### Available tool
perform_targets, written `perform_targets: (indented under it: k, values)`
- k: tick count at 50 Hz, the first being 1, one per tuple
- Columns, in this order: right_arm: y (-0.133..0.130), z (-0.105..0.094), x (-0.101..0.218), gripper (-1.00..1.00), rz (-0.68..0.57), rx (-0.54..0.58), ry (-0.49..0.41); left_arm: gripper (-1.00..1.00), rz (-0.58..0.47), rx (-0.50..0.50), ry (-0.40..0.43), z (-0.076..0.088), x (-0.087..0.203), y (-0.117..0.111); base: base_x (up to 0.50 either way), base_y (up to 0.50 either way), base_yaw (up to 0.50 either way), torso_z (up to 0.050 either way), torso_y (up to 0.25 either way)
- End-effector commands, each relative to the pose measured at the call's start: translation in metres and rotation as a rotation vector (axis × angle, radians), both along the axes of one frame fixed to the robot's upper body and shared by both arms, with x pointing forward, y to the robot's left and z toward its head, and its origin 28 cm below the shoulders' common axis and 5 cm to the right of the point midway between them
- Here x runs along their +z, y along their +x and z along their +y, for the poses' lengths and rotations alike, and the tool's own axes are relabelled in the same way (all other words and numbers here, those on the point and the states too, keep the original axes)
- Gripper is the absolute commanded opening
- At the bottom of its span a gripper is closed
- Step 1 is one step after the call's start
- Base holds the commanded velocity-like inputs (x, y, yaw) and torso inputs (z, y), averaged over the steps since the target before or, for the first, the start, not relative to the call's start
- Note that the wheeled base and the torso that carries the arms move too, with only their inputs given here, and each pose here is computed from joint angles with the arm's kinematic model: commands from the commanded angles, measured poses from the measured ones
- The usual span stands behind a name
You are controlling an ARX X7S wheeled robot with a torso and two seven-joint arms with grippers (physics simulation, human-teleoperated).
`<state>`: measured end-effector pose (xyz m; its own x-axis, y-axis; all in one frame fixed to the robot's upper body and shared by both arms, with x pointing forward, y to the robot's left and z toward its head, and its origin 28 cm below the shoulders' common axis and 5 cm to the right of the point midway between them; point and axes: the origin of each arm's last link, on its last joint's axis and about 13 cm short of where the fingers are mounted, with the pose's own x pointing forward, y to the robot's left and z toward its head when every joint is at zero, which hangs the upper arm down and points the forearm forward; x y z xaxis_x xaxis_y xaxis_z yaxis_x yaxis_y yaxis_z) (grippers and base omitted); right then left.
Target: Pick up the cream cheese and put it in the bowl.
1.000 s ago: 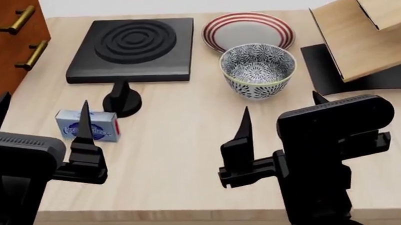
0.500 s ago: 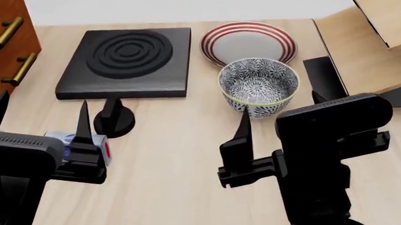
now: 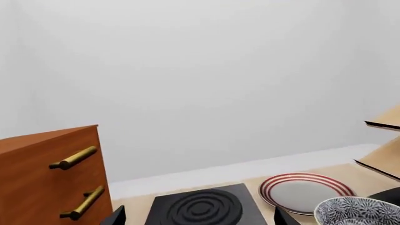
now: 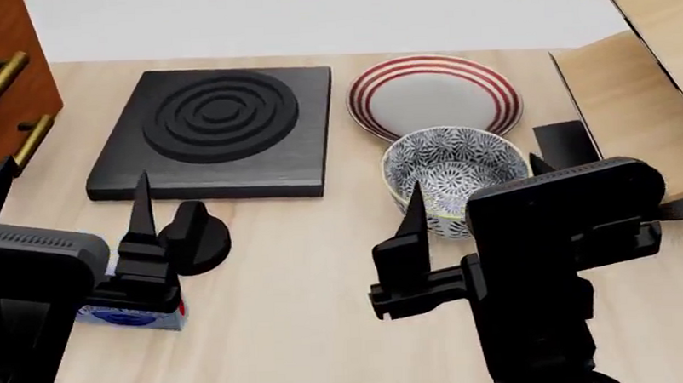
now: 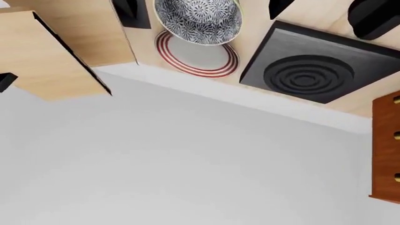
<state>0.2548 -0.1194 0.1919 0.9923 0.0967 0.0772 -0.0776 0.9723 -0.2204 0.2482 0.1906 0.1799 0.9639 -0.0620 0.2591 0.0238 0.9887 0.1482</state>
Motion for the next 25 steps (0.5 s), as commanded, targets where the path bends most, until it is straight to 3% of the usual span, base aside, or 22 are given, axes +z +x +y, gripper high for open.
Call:
perform_targets:
  k: [1, 16, 25]
  values:
    - [-0.0003, 0.0004, 0.0003, 1.0, 0.0, 0.001, -0.002, 1.0, 0.0, 0.001, 0.0, 0.0003, 0.0002, -0.0001, 0.21, 0.18, 0.0, 0.0, 0.0]
    - [-0.002, 0.0, 0.0015, 1.0, -0.004, 0.009, 0.007, 1.0, 0.0, -0.001, 0.001, 0.0001, 0.0003, -0.0007, 0.21, 0.18, 0.0, 0.0, 0.001]
    - [-0.0025, 0.0, 0.0021, 1.0, -0.005, 0.012, 0.01, 1.0, 0.0, -0.001, 0.002, 0.0, 0.0002, -0.0006, 0.23, 0.04, 0.0, 0.0, 0.0]
